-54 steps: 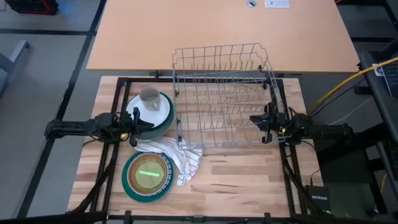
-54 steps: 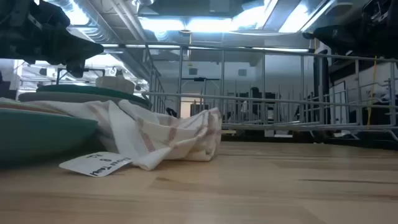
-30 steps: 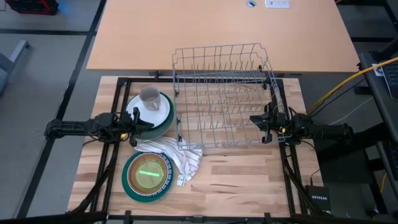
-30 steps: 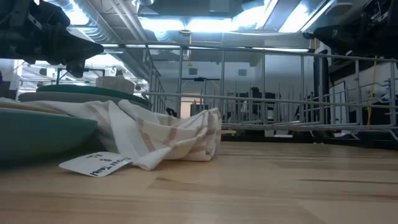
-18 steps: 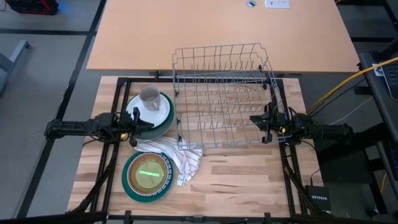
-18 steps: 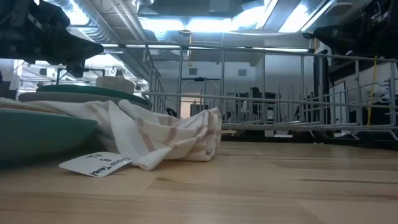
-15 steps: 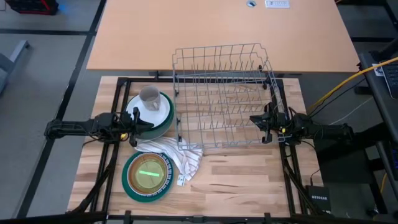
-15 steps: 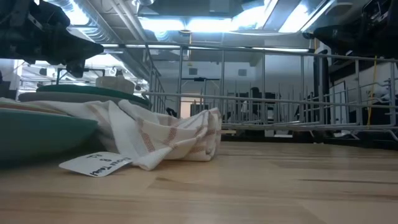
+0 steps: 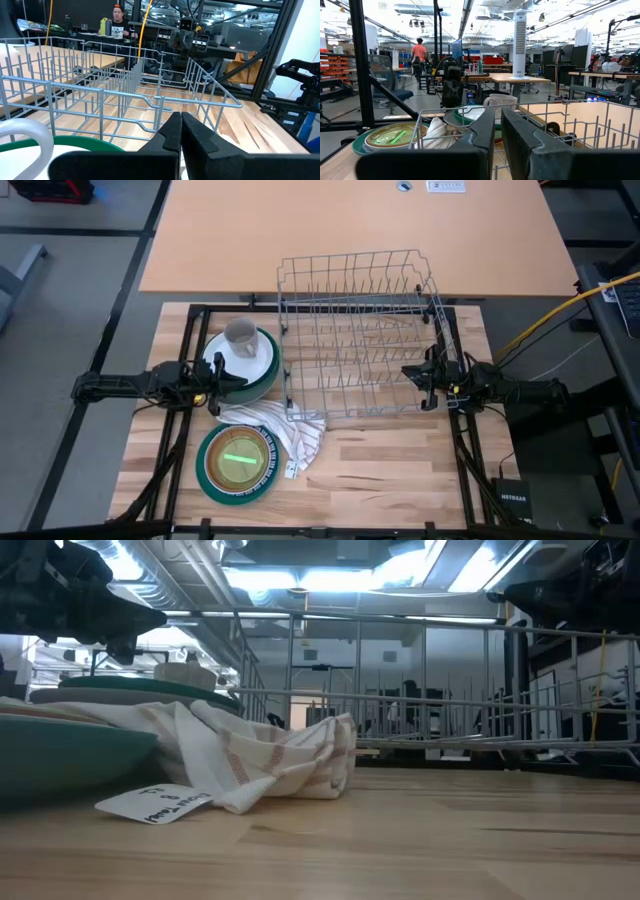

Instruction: Sort dishes

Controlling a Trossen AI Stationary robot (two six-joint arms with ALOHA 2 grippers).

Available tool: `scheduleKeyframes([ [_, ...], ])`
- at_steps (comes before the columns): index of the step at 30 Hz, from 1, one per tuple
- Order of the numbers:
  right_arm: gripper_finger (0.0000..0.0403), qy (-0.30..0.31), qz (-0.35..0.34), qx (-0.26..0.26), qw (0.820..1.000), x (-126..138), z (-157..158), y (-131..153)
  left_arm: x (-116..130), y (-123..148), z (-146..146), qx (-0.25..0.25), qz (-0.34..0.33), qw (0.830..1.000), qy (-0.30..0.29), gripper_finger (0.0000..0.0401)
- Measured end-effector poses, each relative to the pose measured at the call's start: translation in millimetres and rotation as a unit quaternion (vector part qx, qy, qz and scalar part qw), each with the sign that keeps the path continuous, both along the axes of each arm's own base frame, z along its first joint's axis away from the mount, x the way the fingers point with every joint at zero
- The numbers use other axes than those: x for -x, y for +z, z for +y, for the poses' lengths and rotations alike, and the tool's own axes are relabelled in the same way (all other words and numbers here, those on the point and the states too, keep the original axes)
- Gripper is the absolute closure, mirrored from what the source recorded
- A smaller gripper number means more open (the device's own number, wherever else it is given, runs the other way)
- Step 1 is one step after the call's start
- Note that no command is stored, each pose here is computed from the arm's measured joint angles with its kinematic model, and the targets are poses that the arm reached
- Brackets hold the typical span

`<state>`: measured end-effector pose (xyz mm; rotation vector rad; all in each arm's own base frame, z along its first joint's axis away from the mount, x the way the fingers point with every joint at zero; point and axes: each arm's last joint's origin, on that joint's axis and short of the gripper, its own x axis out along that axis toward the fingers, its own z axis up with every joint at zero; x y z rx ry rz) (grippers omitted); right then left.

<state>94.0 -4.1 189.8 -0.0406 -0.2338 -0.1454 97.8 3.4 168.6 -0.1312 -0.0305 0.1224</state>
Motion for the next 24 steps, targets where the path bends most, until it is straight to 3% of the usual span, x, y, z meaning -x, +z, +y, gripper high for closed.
scheduleKeyframes([
  [8, 0.0365, 0.000, 0.000, 0.000, 1.000, 0, 0, 0, 0, 1, 0, -0.001, -0.005, 1.000, 0.000, 0.0401],
  [16, 0.0365, 0.000, 0.000, 0.000, 1.000, 0, 0, 0, 0, 2, 0, 0.040, -0.017, 0.999, 0.004, 0.0401],
  [24, 0.0365, 0.000, 0.000, 0.000, 1.000, 0, 0, 0, 2, 17, 2, 0.037, -0.093, 0.994, 0.035, 0.0401],
])
